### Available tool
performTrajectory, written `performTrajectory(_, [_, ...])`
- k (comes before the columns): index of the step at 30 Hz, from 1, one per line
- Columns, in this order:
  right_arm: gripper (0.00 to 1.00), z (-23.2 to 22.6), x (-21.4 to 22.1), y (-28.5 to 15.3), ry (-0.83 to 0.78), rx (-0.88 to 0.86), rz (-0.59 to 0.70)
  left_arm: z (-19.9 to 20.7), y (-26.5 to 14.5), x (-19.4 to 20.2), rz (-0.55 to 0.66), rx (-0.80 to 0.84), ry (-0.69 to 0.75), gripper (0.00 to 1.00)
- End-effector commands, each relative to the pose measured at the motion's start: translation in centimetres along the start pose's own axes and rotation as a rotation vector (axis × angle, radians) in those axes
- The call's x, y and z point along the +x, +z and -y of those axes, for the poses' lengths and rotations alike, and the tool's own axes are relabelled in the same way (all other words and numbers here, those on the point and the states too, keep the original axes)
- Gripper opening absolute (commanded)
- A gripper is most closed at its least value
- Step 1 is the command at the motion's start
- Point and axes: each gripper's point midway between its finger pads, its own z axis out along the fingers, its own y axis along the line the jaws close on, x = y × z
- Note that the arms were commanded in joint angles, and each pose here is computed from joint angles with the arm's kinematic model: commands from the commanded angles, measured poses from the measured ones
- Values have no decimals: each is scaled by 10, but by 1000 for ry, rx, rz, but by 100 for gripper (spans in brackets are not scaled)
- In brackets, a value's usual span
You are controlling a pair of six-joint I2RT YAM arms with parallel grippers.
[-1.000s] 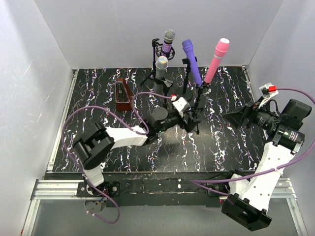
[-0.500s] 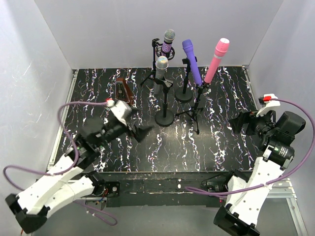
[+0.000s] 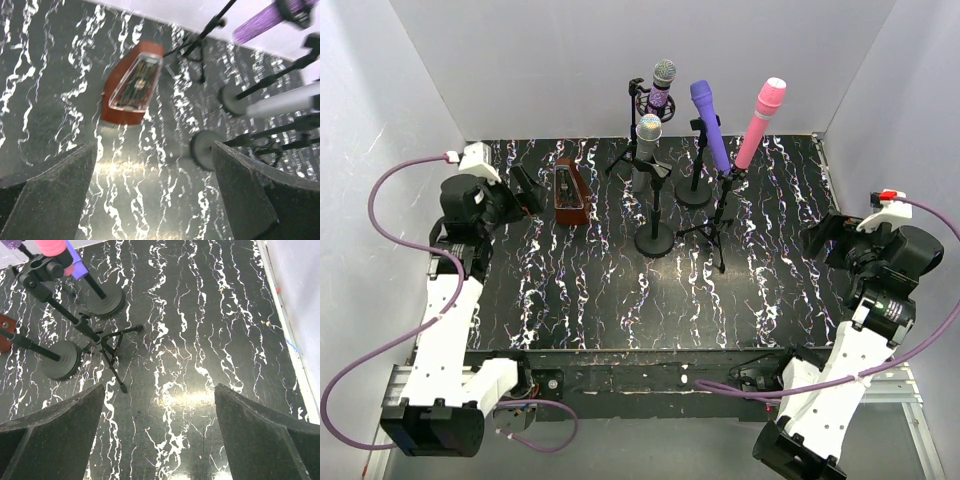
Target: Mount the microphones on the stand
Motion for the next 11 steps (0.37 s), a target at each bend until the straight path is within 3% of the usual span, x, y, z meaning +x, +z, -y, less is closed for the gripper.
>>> performTrajectory(1, [98, 6, -26, -5, -5, 61, 79, 28, -35, -39, 107, 82, -12, 98])
performTrajectory(11, [98, 9, -49, -13, -32, 102, 157, 30, -47, -37, 90, 84, 33, 98])
